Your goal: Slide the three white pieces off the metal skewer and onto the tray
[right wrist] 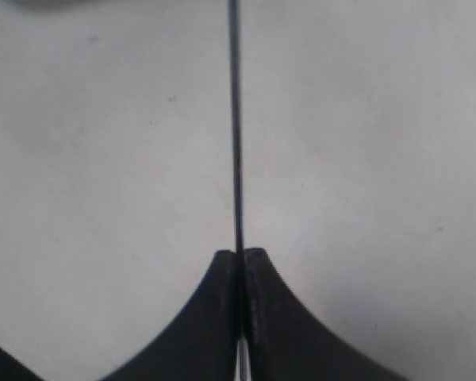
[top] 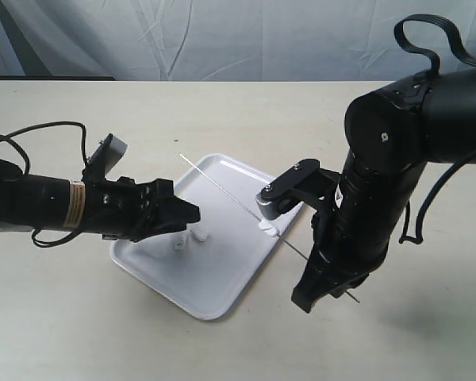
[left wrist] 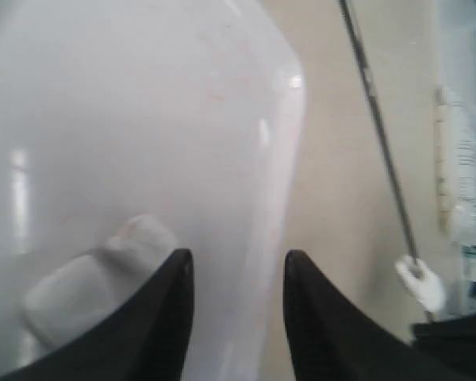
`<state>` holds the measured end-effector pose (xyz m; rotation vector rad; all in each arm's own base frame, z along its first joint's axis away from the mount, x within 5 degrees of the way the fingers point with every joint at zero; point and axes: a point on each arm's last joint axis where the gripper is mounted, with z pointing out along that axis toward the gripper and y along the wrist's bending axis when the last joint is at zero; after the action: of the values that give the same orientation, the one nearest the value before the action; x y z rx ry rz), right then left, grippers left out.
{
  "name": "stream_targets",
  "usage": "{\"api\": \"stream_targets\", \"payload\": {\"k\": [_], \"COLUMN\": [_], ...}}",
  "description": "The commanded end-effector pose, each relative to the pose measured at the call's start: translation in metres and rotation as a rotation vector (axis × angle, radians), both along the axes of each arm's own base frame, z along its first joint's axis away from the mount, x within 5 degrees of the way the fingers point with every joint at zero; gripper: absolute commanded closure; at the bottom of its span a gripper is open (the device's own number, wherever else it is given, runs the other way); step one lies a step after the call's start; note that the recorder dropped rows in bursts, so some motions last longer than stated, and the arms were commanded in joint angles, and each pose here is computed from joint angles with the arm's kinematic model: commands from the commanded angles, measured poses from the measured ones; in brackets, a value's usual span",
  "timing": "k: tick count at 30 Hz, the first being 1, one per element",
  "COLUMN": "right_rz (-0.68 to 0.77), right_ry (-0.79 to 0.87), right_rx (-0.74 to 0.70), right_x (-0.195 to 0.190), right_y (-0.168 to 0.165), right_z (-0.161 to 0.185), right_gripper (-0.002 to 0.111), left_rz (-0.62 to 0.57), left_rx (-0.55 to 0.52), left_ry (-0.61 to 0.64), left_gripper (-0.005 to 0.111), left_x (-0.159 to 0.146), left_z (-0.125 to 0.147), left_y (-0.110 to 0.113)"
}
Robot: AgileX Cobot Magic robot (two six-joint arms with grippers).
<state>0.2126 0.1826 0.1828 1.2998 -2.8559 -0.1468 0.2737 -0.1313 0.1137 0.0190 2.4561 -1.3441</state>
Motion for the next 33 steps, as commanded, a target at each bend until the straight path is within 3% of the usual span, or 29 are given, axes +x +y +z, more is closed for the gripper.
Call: {"api": "stream_targets", "payload": {"k": [1, 7, 11, 17, 33], "right_rz": [-0.083, -0.126, -0.136, -0.148, -0.148], "right_ry": [-0.058, -0.050, -0.033, -0.029, 0.008], "right_rx": [0.069, 0.123, 0.128, 0.142, 0.211], "right_x": [0.007, 0.007, 0.005, 0.005, 0.002], "right_y": [0.005, 0.010, 0.011, 0.012, 0.018], "right_z": [0.001, 0.002, 0.002, 0.002, 0.004], "right_gripper": [0.109, 0.109, 0.109, 0.109, 0.109], "left_rz": [-0.038, -0.044, -0.037, -0.072, -0.010], "left_rx": [-0.188, -0.328, -0.316, -0.305, -0.290], "left_ry": [-0.015, -0.006, 0.020, 0.057, 0.063], "left_gripper": [0.070, 0.070, 0.070, 0.070, 0.070], "left_x": [-0.002, -0.003, -0.003, -0.012, -0.014], "left_z": [0.015, 0.026, 0.024, 0.023, 0.022], "left_y": [-0.010, -0.013, -0.014, -0.031, -0.049]}}
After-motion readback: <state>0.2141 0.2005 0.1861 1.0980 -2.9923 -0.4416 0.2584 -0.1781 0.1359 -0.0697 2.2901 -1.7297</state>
